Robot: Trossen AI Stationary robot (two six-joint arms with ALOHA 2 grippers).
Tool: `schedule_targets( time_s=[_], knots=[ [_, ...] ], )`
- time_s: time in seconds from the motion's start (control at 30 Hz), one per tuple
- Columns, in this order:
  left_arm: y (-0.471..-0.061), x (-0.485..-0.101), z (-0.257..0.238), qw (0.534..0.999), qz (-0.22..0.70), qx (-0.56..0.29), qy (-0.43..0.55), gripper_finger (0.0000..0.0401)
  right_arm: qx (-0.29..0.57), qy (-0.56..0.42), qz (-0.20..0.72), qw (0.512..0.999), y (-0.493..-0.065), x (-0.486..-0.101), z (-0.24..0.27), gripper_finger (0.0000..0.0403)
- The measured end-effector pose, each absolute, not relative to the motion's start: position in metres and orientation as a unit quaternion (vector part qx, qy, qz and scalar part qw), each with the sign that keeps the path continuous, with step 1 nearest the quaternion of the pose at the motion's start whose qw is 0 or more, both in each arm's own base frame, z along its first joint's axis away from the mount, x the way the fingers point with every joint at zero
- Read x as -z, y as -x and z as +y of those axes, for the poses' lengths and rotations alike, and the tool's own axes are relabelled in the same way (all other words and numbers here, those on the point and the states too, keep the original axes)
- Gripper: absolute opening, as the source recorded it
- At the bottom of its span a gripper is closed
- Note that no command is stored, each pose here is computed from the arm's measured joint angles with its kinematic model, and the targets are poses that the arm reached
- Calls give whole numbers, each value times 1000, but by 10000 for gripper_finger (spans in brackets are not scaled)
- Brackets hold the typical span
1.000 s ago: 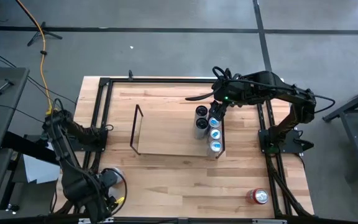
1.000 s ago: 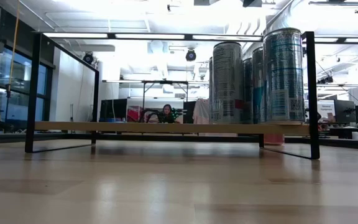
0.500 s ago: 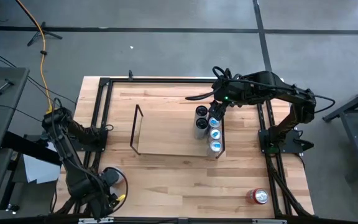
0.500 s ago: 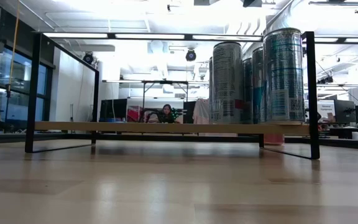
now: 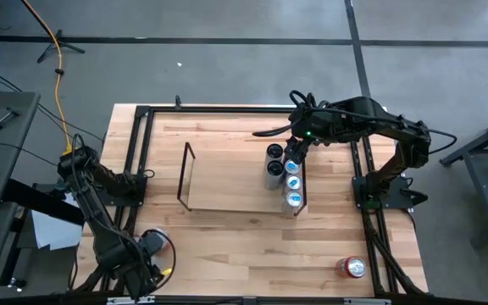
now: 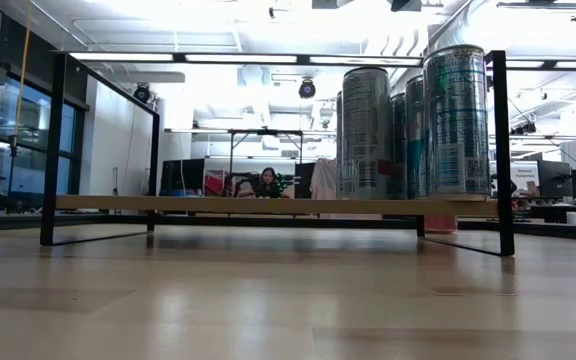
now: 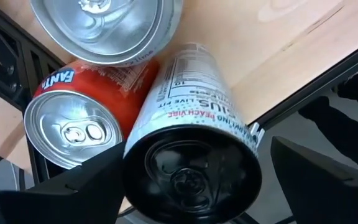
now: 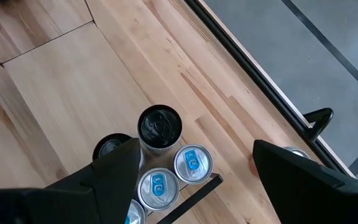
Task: Place canned beverage on shelf
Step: Put the black soda can aligned with the other black soda can on the shelf
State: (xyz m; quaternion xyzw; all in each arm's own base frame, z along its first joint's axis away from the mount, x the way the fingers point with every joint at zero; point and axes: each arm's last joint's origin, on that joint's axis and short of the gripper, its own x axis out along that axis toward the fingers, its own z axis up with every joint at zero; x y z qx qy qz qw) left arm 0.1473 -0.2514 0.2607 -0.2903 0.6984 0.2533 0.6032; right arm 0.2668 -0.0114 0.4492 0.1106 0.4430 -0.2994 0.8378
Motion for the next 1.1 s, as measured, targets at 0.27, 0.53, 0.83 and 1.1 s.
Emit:
schedule_targets(
  time_s=[0.27,0.53,0.83,1.1],
  knots=[
    [-153,-268,-246,584,730,-212,286,232,295,-100,446,839,-267,-449,-12,298],
    [-160,-308,-219,604,710,-146,332,174,299,-96,445,839,-267,-449,-12,298],
    [-167,-367,-170,686,614,-70,384,174,288,-97,449,840,-267,-449,-11,298],
    [-204,-400,-107,787,501,-61,356,174,229,-89,475,845,-266,-448,-1,298]
  ],
)
